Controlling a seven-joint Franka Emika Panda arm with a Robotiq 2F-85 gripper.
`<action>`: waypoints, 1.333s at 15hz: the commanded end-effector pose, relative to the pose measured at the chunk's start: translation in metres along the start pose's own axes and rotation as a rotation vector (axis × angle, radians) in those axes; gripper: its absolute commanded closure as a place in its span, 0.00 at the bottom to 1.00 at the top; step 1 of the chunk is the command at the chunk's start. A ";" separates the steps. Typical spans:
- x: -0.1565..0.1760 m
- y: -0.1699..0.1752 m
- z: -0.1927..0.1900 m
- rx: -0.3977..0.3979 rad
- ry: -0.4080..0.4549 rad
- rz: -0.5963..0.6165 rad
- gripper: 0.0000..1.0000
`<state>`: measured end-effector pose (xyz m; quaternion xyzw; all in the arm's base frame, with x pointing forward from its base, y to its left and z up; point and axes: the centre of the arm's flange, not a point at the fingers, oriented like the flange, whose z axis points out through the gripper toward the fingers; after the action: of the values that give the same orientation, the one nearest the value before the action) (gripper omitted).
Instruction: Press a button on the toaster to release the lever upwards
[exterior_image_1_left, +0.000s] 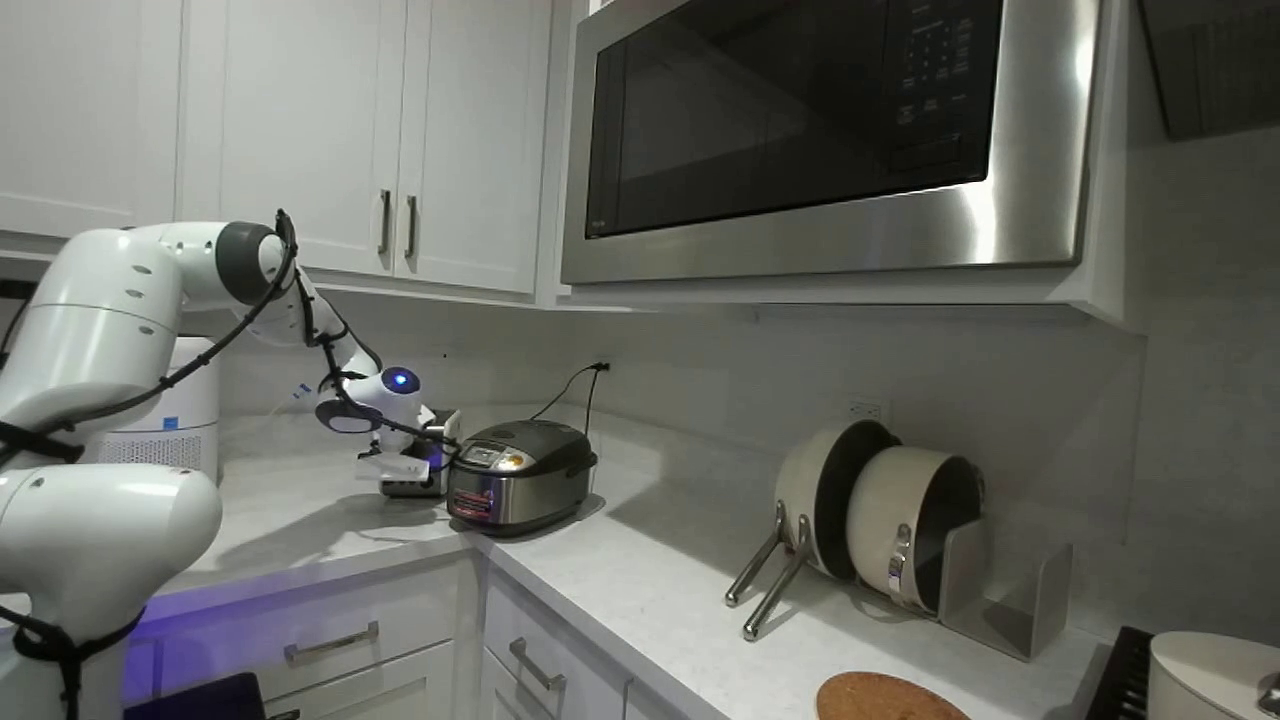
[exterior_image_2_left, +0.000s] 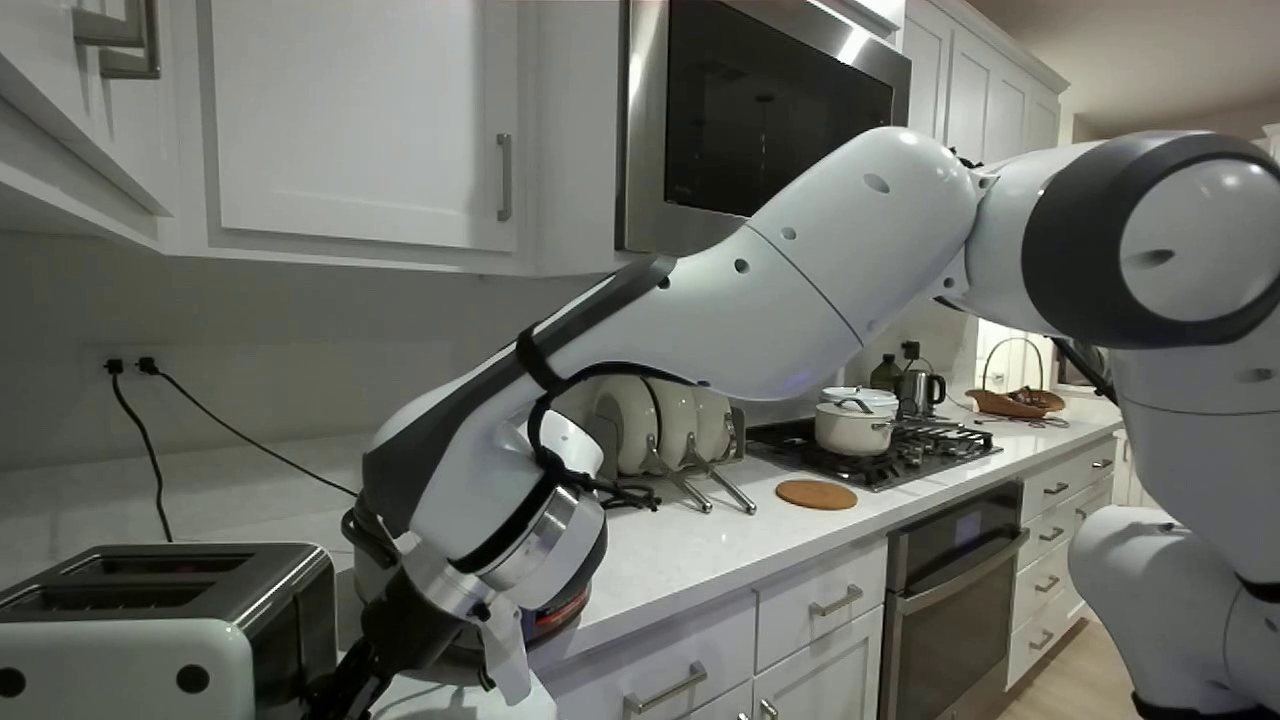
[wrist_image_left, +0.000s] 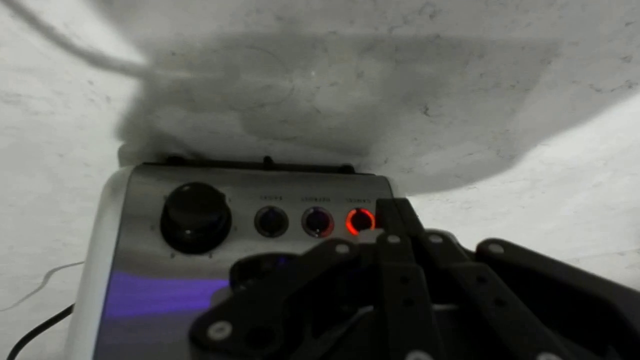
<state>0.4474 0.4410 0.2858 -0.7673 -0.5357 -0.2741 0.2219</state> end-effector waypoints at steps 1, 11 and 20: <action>0.004 0.011 0.017 -0.004 0.019 -0.037 1.00; 0.006 0.001 0.024 -0.093 -0.018 -0.067 1.00; 0.010 -0.007 0.021 -0.182 -0.058 -0.133 1.00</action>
<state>0.4347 0.4564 0.2740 -0.7586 -0.5617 -0.2948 0.1484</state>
